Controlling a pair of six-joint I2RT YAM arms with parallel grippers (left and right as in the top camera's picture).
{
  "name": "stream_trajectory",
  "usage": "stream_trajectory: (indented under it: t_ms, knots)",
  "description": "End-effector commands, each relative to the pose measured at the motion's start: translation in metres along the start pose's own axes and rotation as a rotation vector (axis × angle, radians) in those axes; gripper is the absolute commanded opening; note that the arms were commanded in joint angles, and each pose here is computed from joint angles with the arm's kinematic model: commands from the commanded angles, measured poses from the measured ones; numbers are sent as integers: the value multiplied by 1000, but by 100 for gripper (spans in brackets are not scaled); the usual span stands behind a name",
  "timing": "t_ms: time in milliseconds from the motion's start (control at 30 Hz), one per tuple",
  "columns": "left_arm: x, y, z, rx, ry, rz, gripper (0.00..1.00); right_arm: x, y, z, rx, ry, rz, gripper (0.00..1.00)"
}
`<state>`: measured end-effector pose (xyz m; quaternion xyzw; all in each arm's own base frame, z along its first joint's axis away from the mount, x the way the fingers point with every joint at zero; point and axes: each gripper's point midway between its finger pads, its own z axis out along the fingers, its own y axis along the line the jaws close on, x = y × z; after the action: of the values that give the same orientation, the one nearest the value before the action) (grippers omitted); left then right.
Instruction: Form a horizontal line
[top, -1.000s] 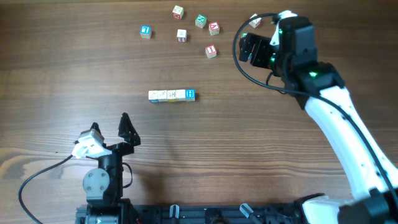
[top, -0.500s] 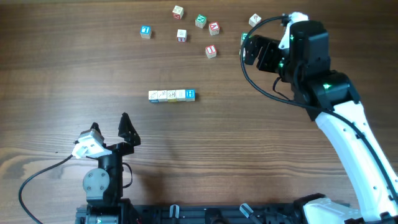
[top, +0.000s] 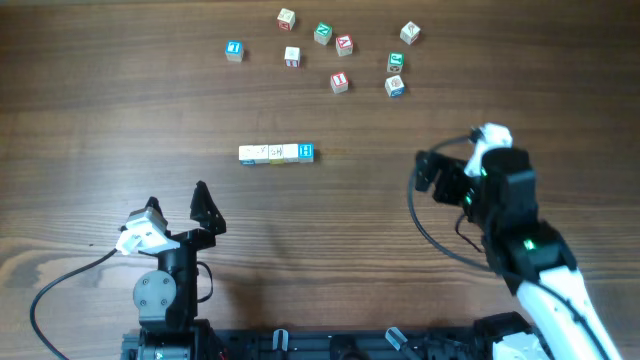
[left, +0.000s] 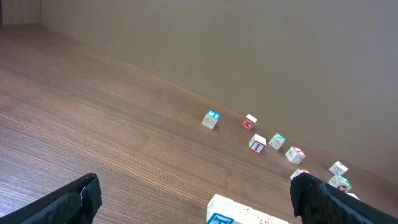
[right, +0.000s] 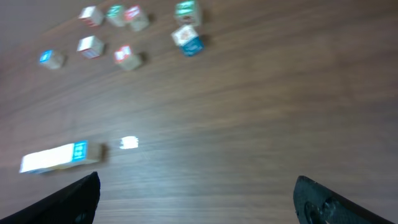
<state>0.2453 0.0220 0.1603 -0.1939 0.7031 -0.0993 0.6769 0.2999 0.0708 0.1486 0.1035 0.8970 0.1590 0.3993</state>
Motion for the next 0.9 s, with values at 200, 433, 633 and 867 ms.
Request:
stream_trajectory:
  t_ms: [200,433,633,867]
  knots:
    - [0,0,0,2,-6,5,100,27,-37,-31,19,-134,33,100]
    - [0,0,0,2,-5,5,100,38,-40,-44,-34,-249,24,100]
    - [0,0,0,2,-5,5,100,29,-35,-54,-99,-390,13,100]
    - [0,0,0,2,-5,5,100,-6,-17,-78,-222,-655,-9,100]
